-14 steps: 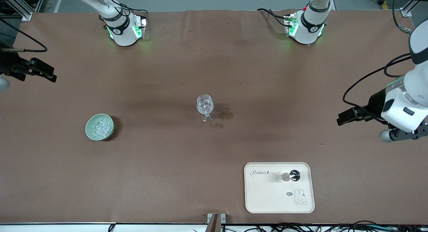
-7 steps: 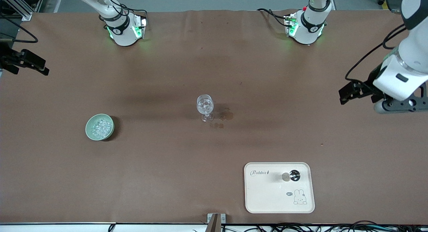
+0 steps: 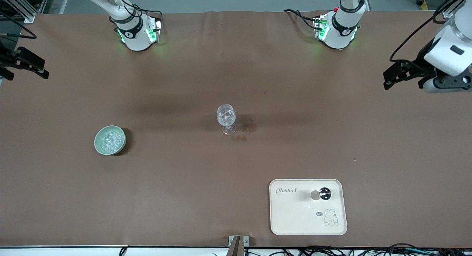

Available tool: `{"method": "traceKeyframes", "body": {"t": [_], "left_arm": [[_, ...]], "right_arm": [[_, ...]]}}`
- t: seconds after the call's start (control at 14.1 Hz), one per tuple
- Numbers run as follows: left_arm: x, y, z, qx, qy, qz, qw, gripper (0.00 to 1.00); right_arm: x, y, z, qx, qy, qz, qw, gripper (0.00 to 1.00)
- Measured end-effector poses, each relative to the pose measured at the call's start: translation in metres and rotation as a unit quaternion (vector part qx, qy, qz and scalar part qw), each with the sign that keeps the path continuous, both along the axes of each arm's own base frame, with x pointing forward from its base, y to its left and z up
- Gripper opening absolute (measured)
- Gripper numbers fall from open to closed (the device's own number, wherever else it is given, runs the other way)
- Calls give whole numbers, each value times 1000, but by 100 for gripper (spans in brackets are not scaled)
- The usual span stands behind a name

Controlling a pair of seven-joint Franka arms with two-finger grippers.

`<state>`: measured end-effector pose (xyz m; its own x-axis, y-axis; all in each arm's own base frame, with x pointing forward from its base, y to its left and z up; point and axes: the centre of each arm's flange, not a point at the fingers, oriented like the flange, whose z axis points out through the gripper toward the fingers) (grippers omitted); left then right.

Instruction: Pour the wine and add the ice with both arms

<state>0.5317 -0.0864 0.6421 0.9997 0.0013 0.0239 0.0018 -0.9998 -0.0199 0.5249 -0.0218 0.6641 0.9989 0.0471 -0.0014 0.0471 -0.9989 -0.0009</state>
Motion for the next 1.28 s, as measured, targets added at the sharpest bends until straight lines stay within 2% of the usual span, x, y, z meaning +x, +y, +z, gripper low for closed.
{"method": "traceKeyframes", "body": {"t": [0.35,0.78,1.06,1.28], "left_arm": [[-27,8,1,3,-12,5,1000,100],[-27,14,3,2,-16,9,1000,100],[-26,13,2,-3,-15,-26,1000,100],[-25,14,1,-3,-14,-31,999,100]], "right_arm": [[1,0,-1,0,0,-9,1000,100],[2,0,-4,0,2,-18,1000,100],[2,0,-8,1,4,-25,1000,100],[2,0,-8,1,4,-26,1000,100]]}}
